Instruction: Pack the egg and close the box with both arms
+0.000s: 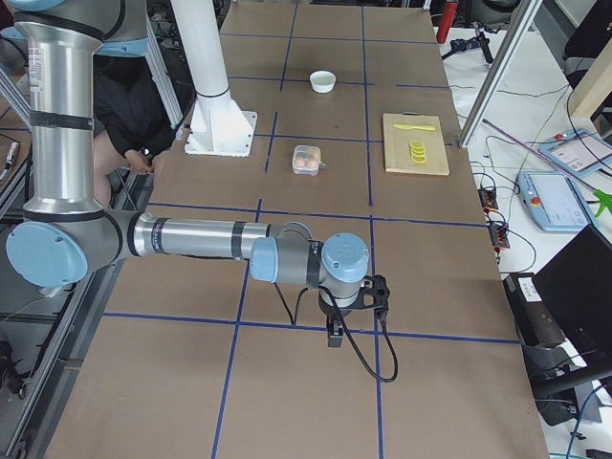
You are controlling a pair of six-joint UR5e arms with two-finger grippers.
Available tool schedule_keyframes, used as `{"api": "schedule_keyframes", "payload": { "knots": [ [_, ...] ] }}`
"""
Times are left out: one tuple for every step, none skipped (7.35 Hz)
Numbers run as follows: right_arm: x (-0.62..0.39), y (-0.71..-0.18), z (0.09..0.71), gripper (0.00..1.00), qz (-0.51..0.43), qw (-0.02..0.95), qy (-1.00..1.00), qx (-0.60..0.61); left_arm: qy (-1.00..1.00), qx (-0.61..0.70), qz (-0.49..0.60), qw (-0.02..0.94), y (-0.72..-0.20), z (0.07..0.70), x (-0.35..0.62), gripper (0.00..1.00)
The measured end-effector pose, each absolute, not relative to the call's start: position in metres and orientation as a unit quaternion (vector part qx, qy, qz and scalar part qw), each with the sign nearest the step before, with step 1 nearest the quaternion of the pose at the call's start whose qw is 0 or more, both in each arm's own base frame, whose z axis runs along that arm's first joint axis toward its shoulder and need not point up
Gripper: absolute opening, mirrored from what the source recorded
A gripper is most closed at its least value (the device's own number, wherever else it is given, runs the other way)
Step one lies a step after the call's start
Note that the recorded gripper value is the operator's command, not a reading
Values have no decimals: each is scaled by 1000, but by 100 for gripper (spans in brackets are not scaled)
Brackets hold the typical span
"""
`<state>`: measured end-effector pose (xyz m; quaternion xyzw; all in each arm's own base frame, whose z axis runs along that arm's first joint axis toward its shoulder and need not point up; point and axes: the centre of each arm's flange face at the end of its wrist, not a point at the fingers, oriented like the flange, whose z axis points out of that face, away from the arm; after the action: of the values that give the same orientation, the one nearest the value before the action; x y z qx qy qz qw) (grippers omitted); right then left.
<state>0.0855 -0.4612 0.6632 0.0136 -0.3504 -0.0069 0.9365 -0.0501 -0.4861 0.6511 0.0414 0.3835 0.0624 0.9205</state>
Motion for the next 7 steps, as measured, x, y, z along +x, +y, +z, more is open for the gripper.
{"api": "schedule_keyframes", "payload": {
  "knots": [
    [88,-463,665,100,6,941,-337,19,384,41,60,921,-486,651,-50,100],
    [89,-463,668,100,16,943,-330,22,384,40,57,921,-486,650,-50,100],
    [89,-463,672,100,21,944,-329,21,384,39,53,921,-486,650,-50,100],
    [89,-463,675,100,24,944,-329,20,385,37,47,921,-487,649,-50,100],
    [89,-463,677,100,25,944,-330,19,385,36,43,921,-487,648,-50,100],
    [89,-463,678,100,26,943,-330,18,385,36,41,921,-487,648,-50,100],
    [89,-462,679,100,26,943,-331,17,385,37,42,921,-488,647,-50,100]
  ]
}}
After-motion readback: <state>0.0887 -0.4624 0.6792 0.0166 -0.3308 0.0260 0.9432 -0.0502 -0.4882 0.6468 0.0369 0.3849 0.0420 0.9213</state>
